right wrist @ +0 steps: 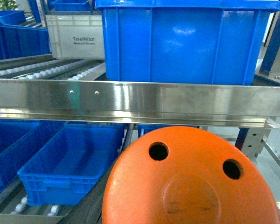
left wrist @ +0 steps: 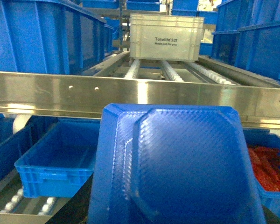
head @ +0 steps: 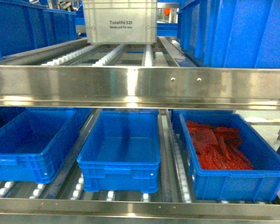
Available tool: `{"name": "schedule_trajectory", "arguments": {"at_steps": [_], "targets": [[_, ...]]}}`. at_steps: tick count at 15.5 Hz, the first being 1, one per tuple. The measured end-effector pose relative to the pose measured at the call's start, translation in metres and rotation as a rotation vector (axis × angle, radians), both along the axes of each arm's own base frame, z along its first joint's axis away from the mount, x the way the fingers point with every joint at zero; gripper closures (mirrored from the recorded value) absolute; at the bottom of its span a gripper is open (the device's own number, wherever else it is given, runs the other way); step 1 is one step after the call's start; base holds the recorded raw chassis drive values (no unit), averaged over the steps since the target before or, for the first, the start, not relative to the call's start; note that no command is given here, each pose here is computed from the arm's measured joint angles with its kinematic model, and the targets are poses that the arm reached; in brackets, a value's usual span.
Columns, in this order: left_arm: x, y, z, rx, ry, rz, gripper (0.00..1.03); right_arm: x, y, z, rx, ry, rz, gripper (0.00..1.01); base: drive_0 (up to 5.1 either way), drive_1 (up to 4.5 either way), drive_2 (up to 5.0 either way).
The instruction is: Sort blue parts and orange caps into right shelf containers
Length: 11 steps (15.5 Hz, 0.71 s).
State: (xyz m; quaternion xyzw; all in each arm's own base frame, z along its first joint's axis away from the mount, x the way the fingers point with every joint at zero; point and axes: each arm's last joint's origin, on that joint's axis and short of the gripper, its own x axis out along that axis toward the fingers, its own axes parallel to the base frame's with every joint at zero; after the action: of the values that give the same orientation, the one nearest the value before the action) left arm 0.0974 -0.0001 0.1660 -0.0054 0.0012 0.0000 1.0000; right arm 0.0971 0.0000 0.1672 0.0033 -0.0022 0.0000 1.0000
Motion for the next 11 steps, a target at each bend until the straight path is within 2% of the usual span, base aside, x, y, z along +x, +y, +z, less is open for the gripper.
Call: {"name": "schedule_trajectory", "arguments": {"at_steps": [11], "targets": [[0.0,0.0,0.0,0.0,0.0,-0.001,0.61,0.0,0.0,-0.0002,0.0,0.002,0.0,0.58,-4.9,2.47,2.5]]}}
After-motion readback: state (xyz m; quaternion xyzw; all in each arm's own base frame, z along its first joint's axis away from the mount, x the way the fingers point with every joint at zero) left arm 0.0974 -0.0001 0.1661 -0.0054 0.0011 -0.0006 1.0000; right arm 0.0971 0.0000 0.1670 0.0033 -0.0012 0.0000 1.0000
